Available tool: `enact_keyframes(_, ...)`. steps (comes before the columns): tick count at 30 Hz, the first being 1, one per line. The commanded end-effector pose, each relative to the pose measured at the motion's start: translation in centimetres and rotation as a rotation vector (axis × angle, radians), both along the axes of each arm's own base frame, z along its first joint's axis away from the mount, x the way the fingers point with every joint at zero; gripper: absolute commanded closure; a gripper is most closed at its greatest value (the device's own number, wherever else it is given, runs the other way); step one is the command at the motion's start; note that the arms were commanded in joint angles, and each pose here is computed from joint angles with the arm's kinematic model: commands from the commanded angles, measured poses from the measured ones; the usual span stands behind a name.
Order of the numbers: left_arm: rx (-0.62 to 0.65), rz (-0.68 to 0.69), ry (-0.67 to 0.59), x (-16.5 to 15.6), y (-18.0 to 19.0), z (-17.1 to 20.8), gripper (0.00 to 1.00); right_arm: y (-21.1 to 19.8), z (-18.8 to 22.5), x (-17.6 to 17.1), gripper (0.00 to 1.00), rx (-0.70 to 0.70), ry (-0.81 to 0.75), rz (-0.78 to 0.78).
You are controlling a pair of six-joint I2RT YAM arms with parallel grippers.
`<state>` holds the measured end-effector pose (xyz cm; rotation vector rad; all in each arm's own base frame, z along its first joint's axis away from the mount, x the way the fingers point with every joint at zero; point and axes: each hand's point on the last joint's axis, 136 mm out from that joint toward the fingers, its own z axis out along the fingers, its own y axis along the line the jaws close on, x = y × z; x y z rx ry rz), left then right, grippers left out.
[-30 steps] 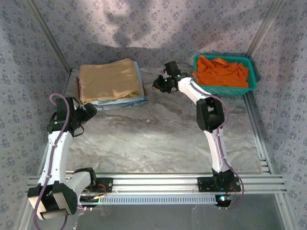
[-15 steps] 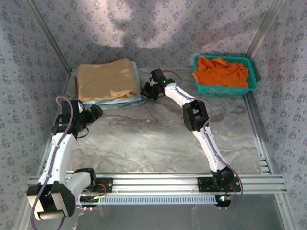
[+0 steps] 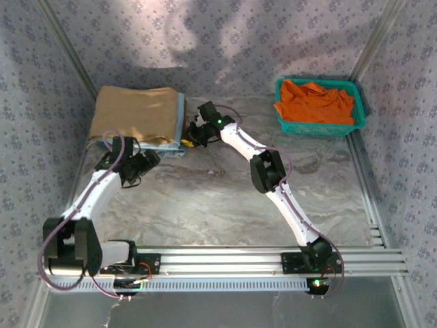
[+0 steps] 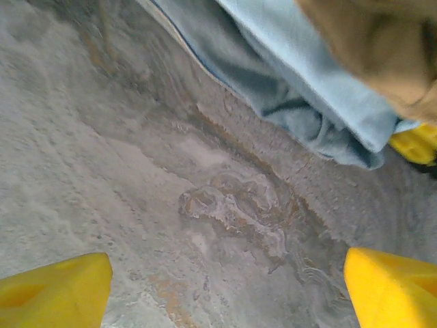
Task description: Fold and stack the trousers
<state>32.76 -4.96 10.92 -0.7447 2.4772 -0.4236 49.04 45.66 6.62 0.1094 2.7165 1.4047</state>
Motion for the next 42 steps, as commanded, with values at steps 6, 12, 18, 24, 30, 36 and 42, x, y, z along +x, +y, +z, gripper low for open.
enact_keyframes(6,0.043,-0.046,-0.023,4.9,-3.4,-2.4,0.15,-11.6,8.2,1.3,0.53,-0.094,-0.169,-0.064)
enact_keyframes(12,0.12,-0.057,-0.023,8.3,-4.7,-4.8,0.15,-19.0,10.0,-2.4,0.46,-0.136,-0.203,-0.139)
enact_keyframes(18,0.13,0.005,-0.02,11.8,-3.4,-6.5,0.25,-23.9,9.8,-8.4,0.46,-0.184,-0.201,-0.151)
enact_keyframes(24,0.114,0.153,-0.007,14.5,-0.5,-7.7,0.27,-28.4,10.2,-11.9,0.46,-0.218,-0.198,-0.206)
enact_keyframes(30,0.107,0.229,-0.042,18.0,1.3,-7.1,0.26,-30.5,11.0,-14.0,0.46,-0.241,-0.205,-0.22)
enact_keyframes(36,0.106,0.264,-0.06,20.0,3.8,-6.2,0.26,-31.8,12.1,-15.4,0.45,-0.252,-0.228,-0.241)
enact_keyframes(42,0.097,0.245,-0.079,22.0,5.2,-5.4,0.26,-32.2,12.3,-15.9,0.45,-0.251,-0.236,-0.248)
